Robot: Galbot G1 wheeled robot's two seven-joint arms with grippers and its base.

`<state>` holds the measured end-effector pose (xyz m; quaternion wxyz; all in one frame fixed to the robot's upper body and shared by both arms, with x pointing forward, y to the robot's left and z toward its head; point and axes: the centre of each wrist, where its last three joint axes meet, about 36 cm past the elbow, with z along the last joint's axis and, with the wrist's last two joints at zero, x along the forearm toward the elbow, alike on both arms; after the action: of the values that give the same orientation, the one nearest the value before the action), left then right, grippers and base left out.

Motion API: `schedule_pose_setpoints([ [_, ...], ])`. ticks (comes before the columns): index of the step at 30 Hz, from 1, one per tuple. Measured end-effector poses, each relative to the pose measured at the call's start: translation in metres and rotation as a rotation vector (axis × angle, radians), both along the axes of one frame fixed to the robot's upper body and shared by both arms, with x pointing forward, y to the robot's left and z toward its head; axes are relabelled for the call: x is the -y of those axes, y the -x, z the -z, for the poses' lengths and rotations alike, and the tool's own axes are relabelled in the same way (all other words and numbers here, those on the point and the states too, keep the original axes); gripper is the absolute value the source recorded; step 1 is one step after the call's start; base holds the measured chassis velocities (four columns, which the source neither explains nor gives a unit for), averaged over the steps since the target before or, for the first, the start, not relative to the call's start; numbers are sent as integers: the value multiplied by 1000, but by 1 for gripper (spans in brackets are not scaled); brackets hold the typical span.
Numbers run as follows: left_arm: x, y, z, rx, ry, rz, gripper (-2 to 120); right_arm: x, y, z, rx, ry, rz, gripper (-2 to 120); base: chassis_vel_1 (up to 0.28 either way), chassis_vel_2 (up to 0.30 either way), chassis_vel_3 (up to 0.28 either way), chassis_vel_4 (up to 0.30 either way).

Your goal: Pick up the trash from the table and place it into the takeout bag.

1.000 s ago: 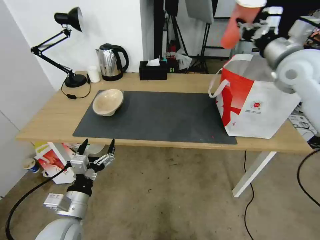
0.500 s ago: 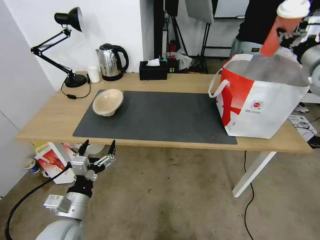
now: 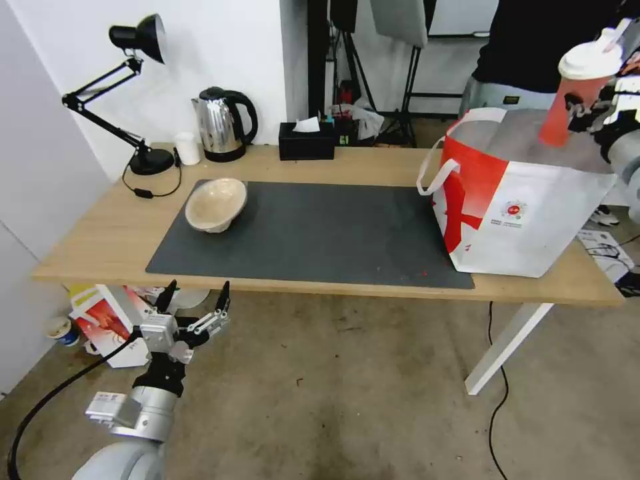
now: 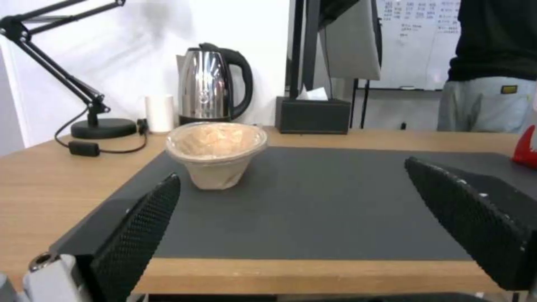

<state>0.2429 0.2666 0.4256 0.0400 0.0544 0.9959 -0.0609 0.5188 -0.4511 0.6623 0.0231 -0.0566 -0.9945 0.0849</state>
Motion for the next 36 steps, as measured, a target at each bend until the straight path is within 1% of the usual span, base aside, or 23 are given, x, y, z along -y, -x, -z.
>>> schedule_pose_setpoints([
  [1, 0, 0, 0, 4, 0, -3, 100, -3, 3, -2, -36, 5, 4, 17, 0, 0, 0, 0],
  [2, 0, 0, 0, 4, 0, -3, 100, -3, 3, -2, -36, 5, 4, 17, 0, 0, 0, 0],
  [3, 0, -1, 0, 4, 1, -6, 100, -6, 5, -4, -59, 12, 9, 21, 0, 0, 0, 0],
  [4, 0, -1, 0, 4, 1, -8, 100, -8, 6, -7, -78, 21, 17, 28, 0, 0, 0, 0],
  [5, 1, -1, 0, 5, 2, -9, 100, -8, 7, -10, -89, 30, 26, 29, 0, 0, 0, 0],
  [6, 1, 0, 0, 5, 2, -11, 100, -8, 7, -12, -96, 38, 34, 35, 0, 0, 0, 0],
  [7, 1, 0, 0, 5, 2, -11, 100, -8, 7, -12, -96, 38, 34, 35, 0, 0, 0, 0],
  [11, 1, 0, 0, 5, 4, -14, 100, -8, 8, -18, -99, 59, 48, 54, 0, 0, 0, 0],
  [12, 1, 0, 0, 5, 4, -14, 100, -8, 8, -18, -99, 59, 48, 54, 0, 0, 0, 0],
  [15, 1, 0, -1, 8, 3, -15, 100, -7, 9, -20, -96, 69, 52, 68, 0, 0, 0, 0],
  [16, 1, 0, -1, 8, 3, -15, 100, -7, 9, -20, -96, 69, 52, 68, 0, 0, 0, 0],
  [19, 2, 1, -3, 10, 4, -16, 100, -6, 9, -23, -93, 73, 56, 82, 0, 0, 0, 0],
  [20, 2, 1, -3, 11, 4, -16, 100, -6, 9, -23, -93, 75, 56, 86, 0, 0, 0, 0],
  [21, 2, 1, -3, 11, 4, -16, 100, -6, 9, -23, -93, 75, 56, 86, 0, 0, 0, 0],
  [24, 2, 1, -4, 12, 5, -17, 100, -5, 9, -24, -91, 77, 55, 98, 0, 0, 0, 0],
  [28, 3, 1, -4, 12, 6, -18, 100, -6, 8, -26, -88, 78, 53, 100, 0, 0, 0, 0],
  [36, 3, 0, -5, 16, 8, -19, 100, -7, 7, -30, -79, 79, 48, 100, 0, 0, 0, 0],
])
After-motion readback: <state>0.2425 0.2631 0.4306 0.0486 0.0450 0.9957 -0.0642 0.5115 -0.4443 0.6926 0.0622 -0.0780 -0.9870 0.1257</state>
